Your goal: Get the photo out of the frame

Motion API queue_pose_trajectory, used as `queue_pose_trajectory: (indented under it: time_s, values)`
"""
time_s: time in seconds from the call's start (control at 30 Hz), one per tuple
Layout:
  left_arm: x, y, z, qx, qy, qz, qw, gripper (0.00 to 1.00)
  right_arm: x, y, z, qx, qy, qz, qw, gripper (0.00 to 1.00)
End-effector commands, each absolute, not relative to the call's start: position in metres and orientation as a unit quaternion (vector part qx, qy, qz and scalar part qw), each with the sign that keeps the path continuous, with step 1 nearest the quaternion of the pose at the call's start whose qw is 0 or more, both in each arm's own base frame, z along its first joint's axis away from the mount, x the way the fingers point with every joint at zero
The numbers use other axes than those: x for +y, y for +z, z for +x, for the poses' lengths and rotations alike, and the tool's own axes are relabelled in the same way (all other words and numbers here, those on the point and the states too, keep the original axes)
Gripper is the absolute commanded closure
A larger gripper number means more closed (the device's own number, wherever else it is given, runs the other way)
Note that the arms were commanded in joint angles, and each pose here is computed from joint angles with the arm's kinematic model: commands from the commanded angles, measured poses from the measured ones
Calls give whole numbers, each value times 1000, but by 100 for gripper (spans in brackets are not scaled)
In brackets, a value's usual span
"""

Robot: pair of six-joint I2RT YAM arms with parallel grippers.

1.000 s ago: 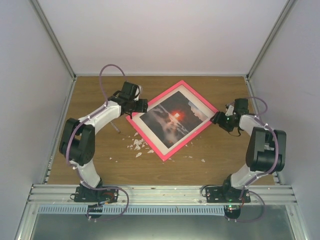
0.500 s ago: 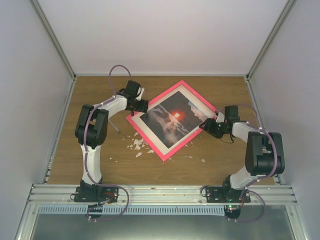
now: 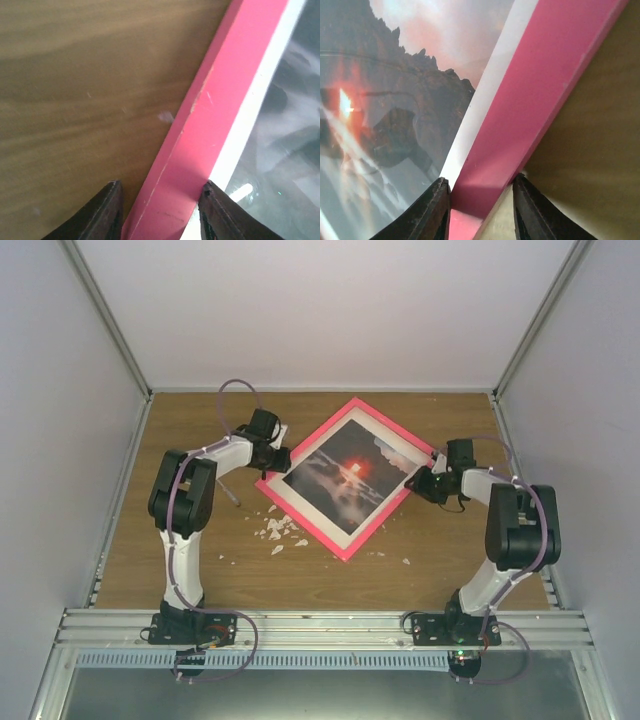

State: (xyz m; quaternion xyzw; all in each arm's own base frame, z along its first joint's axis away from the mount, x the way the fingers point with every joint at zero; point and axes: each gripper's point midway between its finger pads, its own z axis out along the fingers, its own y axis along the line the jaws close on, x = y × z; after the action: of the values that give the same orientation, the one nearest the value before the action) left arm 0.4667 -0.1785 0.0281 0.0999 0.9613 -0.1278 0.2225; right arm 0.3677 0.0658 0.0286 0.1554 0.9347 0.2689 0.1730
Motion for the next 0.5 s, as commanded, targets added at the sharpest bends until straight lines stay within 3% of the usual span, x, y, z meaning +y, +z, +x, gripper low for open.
queue_pose_trajectory:
  time_s: [0.0, 0.47]
  values:
    - [-194, 5, 408, 970, -180, 76, 142, 61, 49, 13, 371, 957, 202, 136, 157, 67]
    - [-283, 26, 268, 942, -288, 151, 80, 58, -4, 26, 426, 976, 77, 109, 174, 66]
